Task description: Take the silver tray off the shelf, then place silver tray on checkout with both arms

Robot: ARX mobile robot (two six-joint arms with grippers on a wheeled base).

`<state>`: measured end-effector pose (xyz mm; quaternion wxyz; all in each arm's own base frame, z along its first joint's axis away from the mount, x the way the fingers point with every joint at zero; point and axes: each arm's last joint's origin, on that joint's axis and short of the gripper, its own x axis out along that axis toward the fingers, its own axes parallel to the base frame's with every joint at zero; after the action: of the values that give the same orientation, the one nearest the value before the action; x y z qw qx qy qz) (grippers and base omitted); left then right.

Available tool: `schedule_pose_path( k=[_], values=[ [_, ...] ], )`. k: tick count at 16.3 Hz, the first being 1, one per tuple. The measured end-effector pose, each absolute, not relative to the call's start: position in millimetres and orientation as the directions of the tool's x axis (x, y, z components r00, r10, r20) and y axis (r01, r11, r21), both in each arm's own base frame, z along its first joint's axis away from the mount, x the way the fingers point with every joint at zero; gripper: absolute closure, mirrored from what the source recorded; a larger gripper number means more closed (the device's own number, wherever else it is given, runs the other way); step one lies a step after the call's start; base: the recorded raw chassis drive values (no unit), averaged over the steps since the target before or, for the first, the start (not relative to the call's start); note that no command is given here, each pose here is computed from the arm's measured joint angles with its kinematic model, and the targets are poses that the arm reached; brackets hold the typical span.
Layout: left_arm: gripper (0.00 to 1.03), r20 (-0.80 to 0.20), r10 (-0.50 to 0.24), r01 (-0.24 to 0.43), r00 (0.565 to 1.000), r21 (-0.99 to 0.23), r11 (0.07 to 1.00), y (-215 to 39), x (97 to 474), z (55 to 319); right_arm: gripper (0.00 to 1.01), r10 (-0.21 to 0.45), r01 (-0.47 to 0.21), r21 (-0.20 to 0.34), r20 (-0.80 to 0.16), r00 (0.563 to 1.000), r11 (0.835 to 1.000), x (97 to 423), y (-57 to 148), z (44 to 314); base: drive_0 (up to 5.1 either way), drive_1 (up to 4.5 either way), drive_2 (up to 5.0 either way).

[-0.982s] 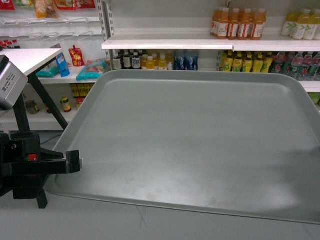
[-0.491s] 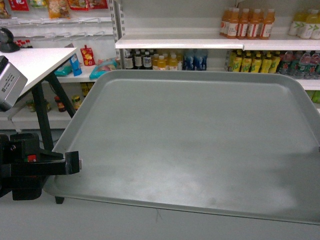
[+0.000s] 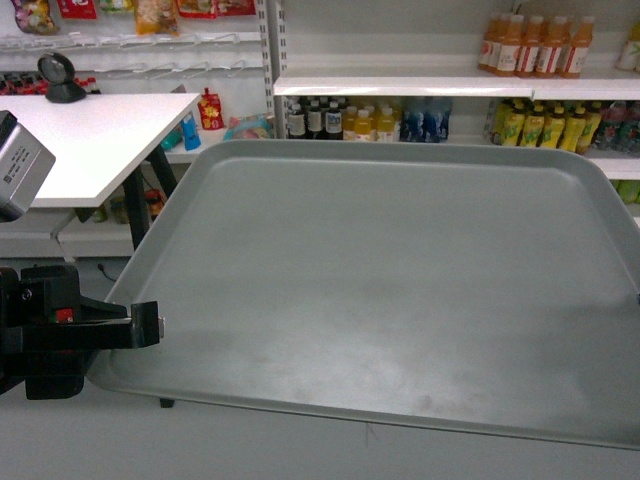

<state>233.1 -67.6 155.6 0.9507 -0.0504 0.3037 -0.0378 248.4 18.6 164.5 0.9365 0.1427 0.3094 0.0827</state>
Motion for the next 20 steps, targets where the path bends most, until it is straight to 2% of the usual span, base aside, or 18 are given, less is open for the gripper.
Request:
schedule_pose_path(
  k=[20],
  values=[
    [1.0, -0.573, -0.101, 0.04, 0.814, -0.118, 0.992, -67.6, 233.1, 155.7, 0.99, 0.243, -0.067, 0.318, -0.556, 0.795, 0.946, 248.4, 18.6, 164.6, -5.0, 2.46, 2.5]
  ],
)
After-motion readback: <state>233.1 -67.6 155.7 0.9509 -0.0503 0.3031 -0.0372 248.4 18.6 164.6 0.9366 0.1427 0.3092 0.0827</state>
